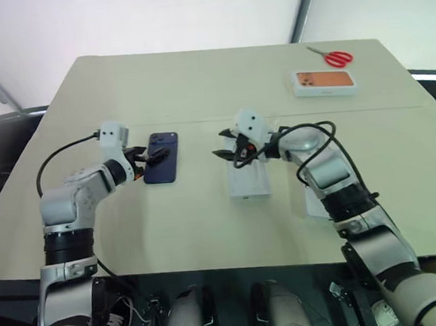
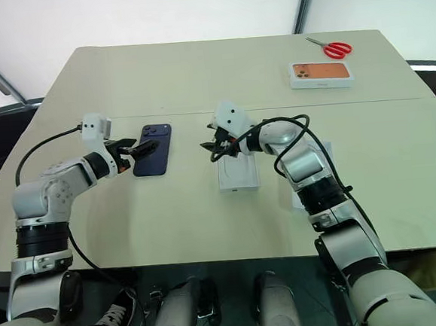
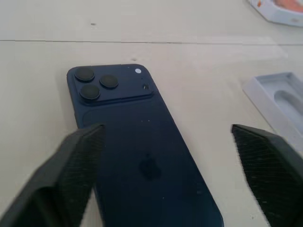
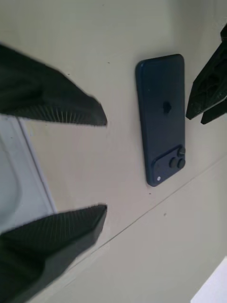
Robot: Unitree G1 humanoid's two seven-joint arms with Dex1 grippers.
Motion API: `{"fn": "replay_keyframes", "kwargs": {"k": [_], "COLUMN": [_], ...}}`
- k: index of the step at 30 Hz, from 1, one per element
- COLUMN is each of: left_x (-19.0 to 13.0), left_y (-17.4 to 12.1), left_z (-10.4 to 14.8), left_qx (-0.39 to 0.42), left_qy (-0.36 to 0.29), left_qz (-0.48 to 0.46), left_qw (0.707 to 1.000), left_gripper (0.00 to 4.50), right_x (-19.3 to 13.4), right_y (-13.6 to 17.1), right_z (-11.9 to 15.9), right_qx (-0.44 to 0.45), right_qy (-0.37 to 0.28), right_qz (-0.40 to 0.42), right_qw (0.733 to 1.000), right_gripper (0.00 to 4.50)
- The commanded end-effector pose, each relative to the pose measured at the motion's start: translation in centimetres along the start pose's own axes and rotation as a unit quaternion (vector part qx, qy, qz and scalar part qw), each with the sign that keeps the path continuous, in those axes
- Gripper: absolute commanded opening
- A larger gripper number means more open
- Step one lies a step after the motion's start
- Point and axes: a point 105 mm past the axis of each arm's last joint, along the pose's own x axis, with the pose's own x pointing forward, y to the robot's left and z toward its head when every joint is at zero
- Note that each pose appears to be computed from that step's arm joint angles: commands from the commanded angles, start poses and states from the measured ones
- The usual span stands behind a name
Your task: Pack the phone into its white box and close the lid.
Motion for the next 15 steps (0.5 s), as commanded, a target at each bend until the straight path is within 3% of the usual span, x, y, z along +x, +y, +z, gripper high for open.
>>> {"fn": "replay_keyframes", "kwargs": {"k": [1, 3, 8, 9, 15], "left_x": [-1.4, -1.8, -2.7, -2.8, -2.2], "left_y": [1.4, 2.4, 4.2, 4.4, 4.5], "left_z": [1.7, 2.0, 1.5, 1.5, 0.5], "left_qx": [-0.034, -0.078, -0.113, -0.123, -0.181], "left_qy": [-0.035, -0.049, -0.037, -0.034, 0.005], "left_qz": [0.011, 0.017, 0.029, 0.028, 0.005], "left_qw": [0.999, 0.996, 0.992, 0.991, 0.983], "left_gripper": [4.5, 4.5, 4.5, 4.5, 4.5], "right_x": [1.6, 2.8, 5.5, 6.0, 8.2], "right_y": [0.4, 1.2, 2.4, 2.4, 2.9], "right_z": [1.6, 1.5, 1.9, 2.2, 1.9], "right_qx": [-0.02, -0.026, -0.07, -0.07, -0.095], "right_qy": [-0.024, -0.021, -0.016, -0.019, -0.001], "right_qz": [0.001, 0.012, 0.012, 0.004, -0.009], "right_qw": [1.0, 0.999, 0.997, 0.997, 0.995], "right_gripper": [3.41, 2.86, 0.37, 0.04, 0.04]}}
